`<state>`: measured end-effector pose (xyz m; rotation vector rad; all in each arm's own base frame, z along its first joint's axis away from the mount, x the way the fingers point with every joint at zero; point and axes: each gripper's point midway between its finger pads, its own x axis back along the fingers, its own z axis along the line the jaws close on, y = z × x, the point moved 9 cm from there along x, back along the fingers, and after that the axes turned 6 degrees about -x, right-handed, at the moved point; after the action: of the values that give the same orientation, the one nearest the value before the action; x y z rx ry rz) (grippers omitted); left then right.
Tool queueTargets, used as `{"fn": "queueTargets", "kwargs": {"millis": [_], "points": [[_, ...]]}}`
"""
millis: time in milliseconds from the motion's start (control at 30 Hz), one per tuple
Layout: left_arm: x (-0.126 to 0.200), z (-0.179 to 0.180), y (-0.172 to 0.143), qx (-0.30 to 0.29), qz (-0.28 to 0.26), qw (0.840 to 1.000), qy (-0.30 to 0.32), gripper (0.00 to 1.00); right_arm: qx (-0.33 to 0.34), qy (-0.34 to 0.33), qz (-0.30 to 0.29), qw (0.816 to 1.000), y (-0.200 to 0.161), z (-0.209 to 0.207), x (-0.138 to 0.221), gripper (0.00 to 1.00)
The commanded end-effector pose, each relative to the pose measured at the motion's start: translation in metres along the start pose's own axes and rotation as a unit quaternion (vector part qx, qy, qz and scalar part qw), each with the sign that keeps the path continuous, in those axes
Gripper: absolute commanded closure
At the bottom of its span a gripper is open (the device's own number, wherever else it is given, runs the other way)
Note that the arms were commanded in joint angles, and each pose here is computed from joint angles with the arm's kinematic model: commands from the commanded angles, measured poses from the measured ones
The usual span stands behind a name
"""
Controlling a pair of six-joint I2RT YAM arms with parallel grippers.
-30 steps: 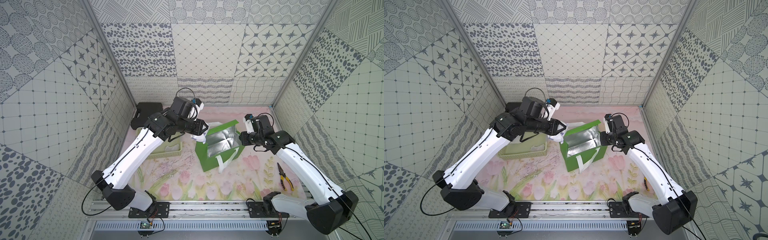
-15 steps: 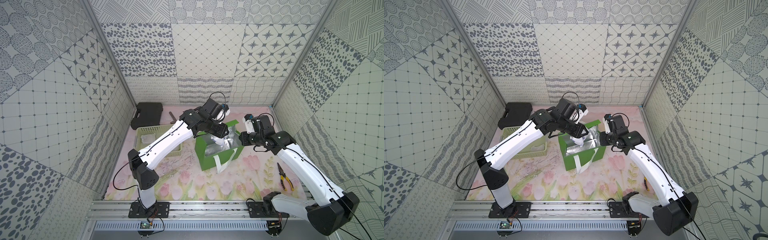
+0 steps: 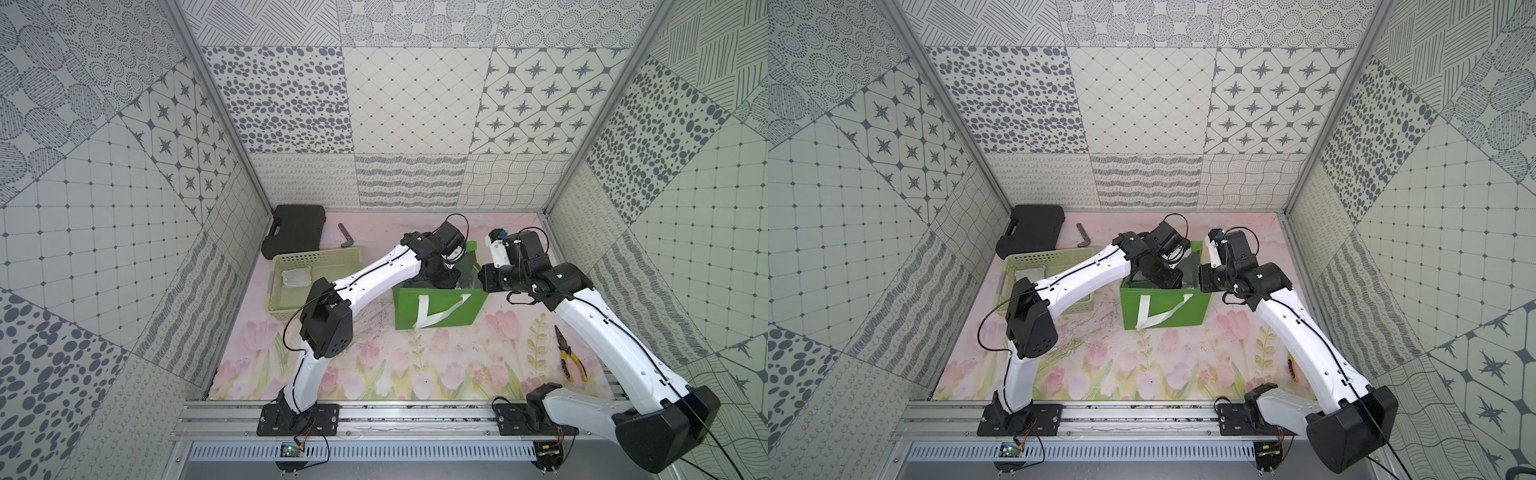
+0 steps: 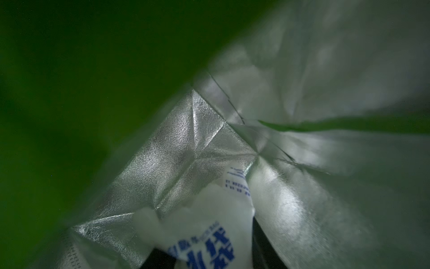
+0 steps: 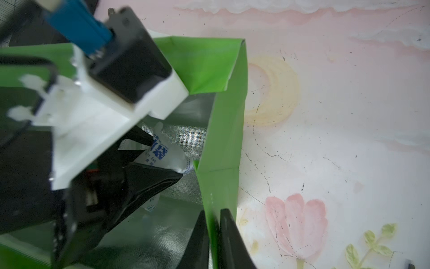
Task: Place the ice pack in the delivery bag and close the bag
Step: Place the ice pack in the delivery bag, then adjust the ice pack in the bin.
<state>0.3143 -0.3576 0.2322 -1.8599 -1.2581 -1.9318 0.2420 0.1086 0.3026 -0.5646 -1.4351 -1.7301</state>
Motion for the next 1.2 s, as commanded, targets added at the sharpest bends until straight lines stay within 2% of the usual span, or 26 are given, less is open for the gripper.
{"fn": "queueTargets", "kwargs": {"millis": [0,33,133,200,233,400,467,600,733,867,967,1167], "points": [[-0.014,-0.002,-0.002,-0.025,-0.001,1.0,0.014,0.83,-0.001,0.002,-0.011,1.0,0.003,0.0,-0.004,0.86],[-0.014,-0.003,-0.003,-0.024,-0.004,1.0,0.012,0.72,-0.002,0.001,-0.01,1.0,0.003,0.0,-0.005,0.86],[-0.009,-0.004,-0.003,-0.021,-0.009,1.0,0.01,0.53,-0.003,0.0,-0.009,1.0,0.004,0.0,-0.007,0.86],[0.002,-0.004,-0.001,-0.019,-0.017,1.0,0.013,0.44,-0.003,-0.003,-0.009,1.0,0.005,0.0,-0.008,0.86],[0.011,-0.006,0.001,-0.019,-0.025,0.999,0.013,0.35,-0.003,-0.005,-0.008,1.0,0.005,0.0,-0.009,0.86],[0.067,-0.013,0.01,-0.009,-0.079,0.997,0.005,0.17,0.0,-0.006,-0.007,1.0,0.007,0.001,-0.011,0.86],[0.094,-0.01,0.012,0.005,-0.104,0.994,0.01,0.16,0.0,-0.006,-0.008,1.0,0.009,0.001,-0.012,0.87],[0.146,0.013,0.004,0.073,-0.139,0.987,0.02,0.15,0.001,-0.007,-0.007,1.0,0.012,0.002,-0.014,0.88],[0.187,0.05,-0.024,0.158,-0.148,0.975,0.053,0.15,0.0,-0.004,-0.008,1.0,0.014,0.003,-0.015,0.88],[0.21,0.08,-0.06,0.212,-0.157,0.961,0.087,0.12,0.001,0.001,-0.009,1.0,0.016,0.005,-0.015,0.88],[0.219,0.108,-0.093,0.275,-0.149,0.94,0.136,0.11,0.001,0.008,-0.006,1.0,0.018,0.007,-0.016,0.88],[0.211,0.173,-0.156,0.409,-0.109,0.885,0.196,0.09,-0.002,0.023,-0.002,1.0,0.022,0.012,-0.018,0.87]]}}
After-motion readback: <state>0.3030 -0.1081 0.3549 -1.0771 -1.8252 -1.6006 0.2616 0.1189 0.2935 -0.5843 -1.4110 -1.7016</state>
